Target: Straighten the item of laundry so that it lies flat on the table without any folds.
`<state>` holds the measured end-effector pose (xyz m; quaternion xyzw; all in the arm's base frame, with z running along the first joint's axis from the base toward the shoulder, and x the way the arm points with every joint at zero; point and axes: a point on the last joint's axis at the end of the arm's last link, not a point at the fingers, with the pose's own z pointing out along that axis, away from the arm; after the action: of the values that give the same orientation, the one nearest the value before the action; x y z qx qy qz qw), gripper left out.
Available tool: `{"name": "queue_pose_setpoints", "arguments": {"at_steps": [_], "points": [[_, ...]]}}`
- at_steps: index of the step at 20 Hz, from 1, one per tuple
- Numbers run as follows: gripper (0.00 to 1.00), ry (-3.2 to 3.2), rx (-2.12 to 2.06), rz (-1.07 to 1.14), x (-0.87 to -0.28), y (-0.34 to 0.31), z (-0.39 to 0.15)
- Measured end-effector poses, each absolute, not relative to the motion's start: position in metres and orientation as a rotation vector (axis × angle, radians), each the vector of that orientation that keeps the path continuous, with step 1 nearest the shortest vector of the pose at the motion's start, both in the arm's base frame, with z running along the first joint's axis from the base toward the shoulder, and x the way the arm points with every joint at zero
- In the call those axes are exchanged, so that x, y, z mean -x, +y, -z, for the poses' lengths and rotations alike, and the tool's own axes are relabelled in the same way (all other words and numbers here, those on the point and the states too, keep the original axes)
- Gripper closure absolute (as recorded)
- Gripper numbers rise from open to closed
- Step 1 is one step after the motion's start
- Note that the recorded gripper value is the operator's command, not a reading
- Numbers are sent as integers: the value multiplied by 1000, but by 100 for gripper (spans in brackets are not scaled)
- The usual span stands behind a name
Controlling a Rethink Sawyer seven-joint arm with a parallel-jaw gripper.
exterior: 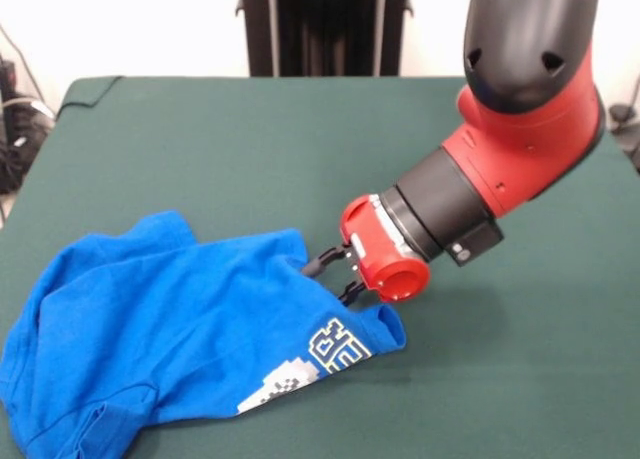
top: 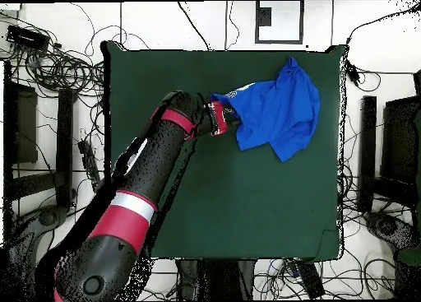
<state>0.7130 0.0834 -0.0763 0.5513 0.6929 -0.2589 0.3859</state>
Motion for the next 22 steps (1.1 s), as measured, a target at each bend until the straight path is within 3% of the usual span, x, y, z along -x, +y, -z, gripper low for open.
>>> {"name": "queue_pose_setpoints", "arguments": {"at_steps": [12,22], "points": [[0,1760,-1384,628,-722,79,68],[0,1744,-1390,464,-784,64,50]]}}
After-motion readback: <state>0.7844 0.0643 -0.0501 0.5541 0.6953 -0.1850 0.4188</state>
